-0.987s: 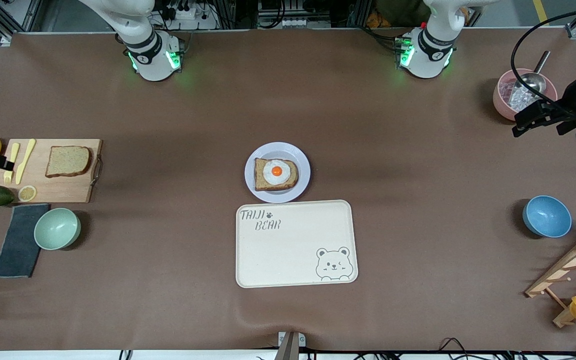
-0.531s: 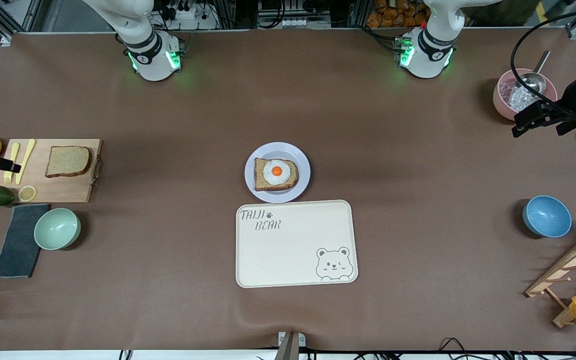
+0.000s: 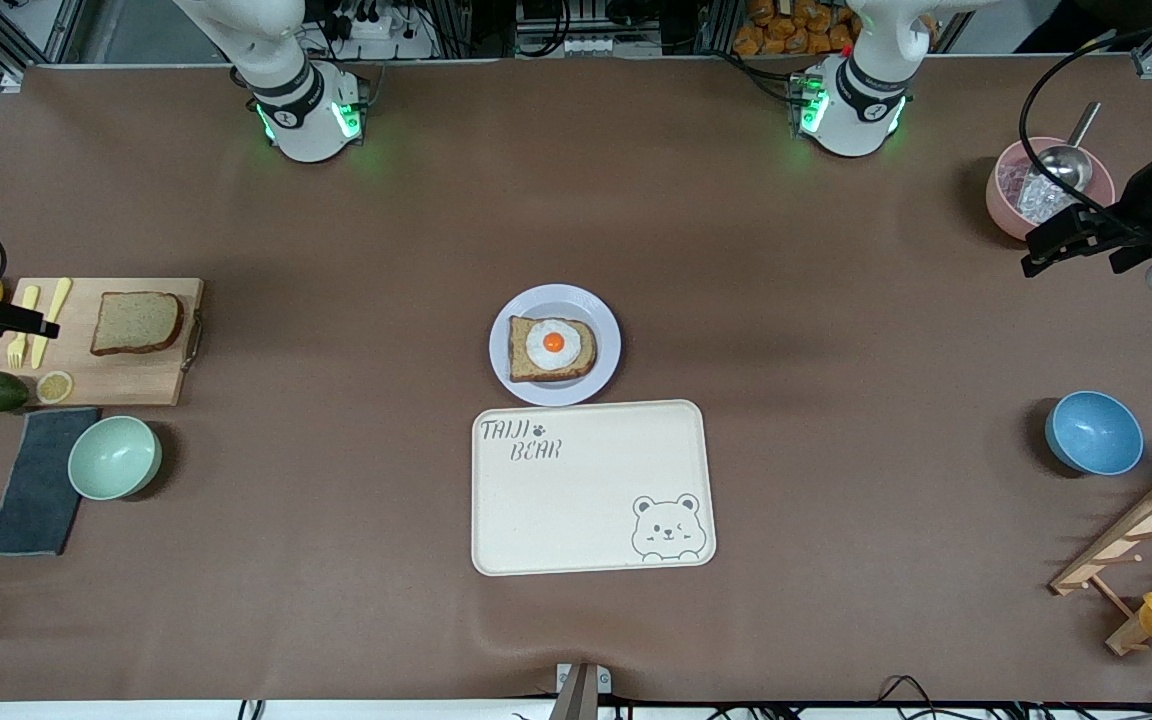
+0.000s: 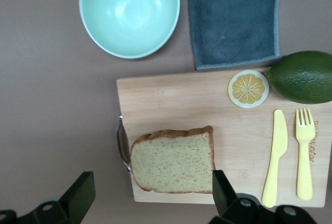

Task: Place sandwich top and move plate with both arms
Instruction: 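Move the right gripper toward the bread slice on the wooden board, then lower the right gripper and grasp the bread slice on the board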

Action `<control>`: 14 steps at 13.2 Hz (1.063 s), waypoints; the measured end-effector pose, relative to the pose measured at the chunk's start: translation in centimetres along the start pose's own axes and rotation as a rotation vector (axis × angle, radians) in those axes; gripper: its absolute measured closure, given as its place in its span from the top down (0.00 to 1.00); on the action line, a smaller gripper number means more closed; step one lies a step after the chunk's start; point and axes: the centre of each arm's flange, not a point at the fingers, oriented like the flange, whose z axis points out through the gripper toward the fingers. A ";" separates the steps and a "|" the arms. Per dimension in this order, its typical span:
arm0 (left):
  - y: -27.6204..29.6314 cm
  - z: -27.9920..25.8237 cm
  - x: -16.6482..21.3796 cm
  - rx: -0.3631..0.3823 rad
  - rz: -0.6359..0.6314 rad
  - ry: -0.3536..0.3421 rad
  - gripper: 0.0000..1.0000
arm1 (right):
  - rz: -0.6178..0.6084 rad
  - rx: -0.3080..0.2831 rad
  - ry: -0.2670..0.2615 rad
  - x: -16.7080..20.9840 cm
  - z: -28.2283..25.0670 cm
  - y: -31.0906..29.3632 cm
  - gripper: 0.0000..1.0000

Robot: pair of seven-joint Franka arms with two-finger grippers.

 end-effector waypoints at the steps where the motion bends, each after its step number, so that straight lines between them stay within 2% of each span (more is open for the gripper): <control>1: 0.0 0.0 0.0 0.000 0.000 0.000 1.00 | -0.004 0.004 -0.005 -0.1 1.0 0.8 1.00; 5: 0.0 0.3 0.2 0.000 0.000 -0.006 1.00 | -0.050 0.002 0.012 -0.6 5.2 4.1 1.00; 7: 0.0 0.4 0.2 0.000 0.000 -0.008 1.00 | -0.074 0.028 0.001 -1.4 7.8 5.9 1.00; 10: 0.0 0.4 0.2 0.000 0.000 -0.008 1.00 | -0.104 0.033 0.001 -1.9 10.0 6.7 0.96; 12: 0.0 0.4 0.2 0.000 0.000 -0.007 1.00 | -0.131 0.032 0.005 -2.6 10.9 7.0 0.85; 14: 0.0 0.4 0.2 0.000 0.000 -0.007 1.00 | -0.142 0.040 -0.001 -3.2 11.7 7.5 0.85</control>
